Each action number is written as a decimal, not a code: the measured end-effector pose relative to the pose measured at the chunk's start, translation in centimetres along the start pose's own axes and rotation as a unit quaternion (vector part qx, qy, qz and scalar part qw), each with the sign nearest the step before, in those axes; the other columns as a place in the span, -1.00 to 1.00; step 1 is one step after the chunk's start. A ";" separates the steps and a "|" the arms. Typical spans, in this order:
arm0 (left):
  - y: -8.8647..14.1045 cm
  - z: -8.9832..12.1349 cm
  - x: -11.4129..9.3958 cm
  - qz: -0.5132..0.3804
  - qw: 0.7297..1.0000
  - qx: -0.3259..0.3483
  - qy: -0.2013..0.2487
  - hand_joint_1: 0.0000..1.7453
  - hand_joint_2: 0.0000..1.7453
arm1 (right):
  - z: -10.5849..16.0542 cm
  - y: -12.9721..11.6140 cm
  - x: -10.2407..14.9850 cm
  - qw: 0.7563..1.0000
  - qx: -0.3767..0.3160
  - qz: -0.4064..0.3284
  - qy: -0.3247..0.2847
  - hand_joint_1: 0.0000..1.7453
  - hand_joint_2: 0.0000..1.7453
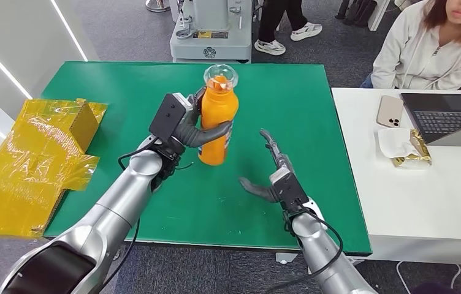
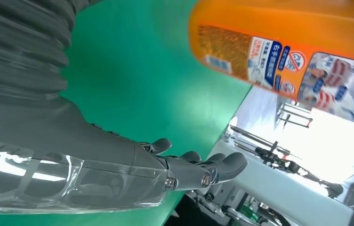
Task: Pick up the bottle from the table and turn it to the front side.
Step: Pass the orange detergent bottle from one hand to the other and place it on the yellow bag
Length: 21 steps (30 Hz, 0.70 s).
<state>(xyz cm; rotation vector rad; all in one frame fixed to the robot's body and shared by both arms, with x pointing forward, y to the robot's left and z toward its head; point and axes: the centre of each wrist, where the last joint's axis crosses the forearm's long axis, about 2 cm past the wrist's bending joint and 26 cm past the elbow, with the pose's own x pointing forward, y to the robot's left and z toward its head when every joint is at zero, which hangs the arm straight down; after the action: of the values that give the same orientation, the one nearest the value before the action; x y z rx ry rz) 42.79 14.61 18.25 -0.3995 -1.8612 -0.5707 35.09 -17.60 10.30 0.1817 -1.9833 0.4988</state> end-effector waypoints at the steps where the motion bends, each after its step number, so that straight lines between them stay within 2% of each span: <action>1: 0.4 0.2 -0.1 -0.004 1.000 0.002 0.001 1.00 1.00 | 0.2 0.0 0.1 1.000 0.000 -0.001 -0.003 -1.00 1.00; 5: 1.5 0.6 -0.3 -0.040 0.999 0.012 0.004 1.00 1.00 | 0.7 0.0 0.6 1.000 -0.002 -0.006 -0.017 -1.00 1.00; 8: 2.6 1.1 -0.4 -0.111 0.994 0.020 0.006 1.00 1.00 | 1.4 0.3 1.5 0.999 -0.002 -0.012 -0.032 -1.00 1.00; 12: 4.6 2.0 -0.7 -0.237 0.971 0.037 0.008 1.00 1.00 | 2.4 0.9 3.1 0.998 0.013 0.005 -0.058 -1.00 1.00; 16: 6.0 2.7 -0.8 -0.305 0.951 0.044 0.011 1.00 1.00 | 3.1 1.2 4.4 0.996 0.020 0.020 -0.081 -1.00 1.00; 18: 6.8 2.7 -0.4 -0.369 0.928 0.045 0.010 1.00 1.00 | 3.3 1.2 4.9 0.995 0.022 0.030 -0.093 -1.00 1.00; 21: 8.7 2.0 1.0 -0.486 0.873 0.043 0.004 1.00 1.00 | 3.7 1.1 5.5 0.993 0.021 0.039 -0.106 -1.00 1.00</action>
<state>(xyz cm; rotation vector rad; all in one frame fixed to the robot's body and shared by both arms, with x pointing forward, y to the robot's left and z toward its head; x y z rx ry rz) 45.46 22.91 20.25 0.6638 -1.9893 -1.1337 29.21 -17.67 13.54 0.1902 -2.1938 0.5929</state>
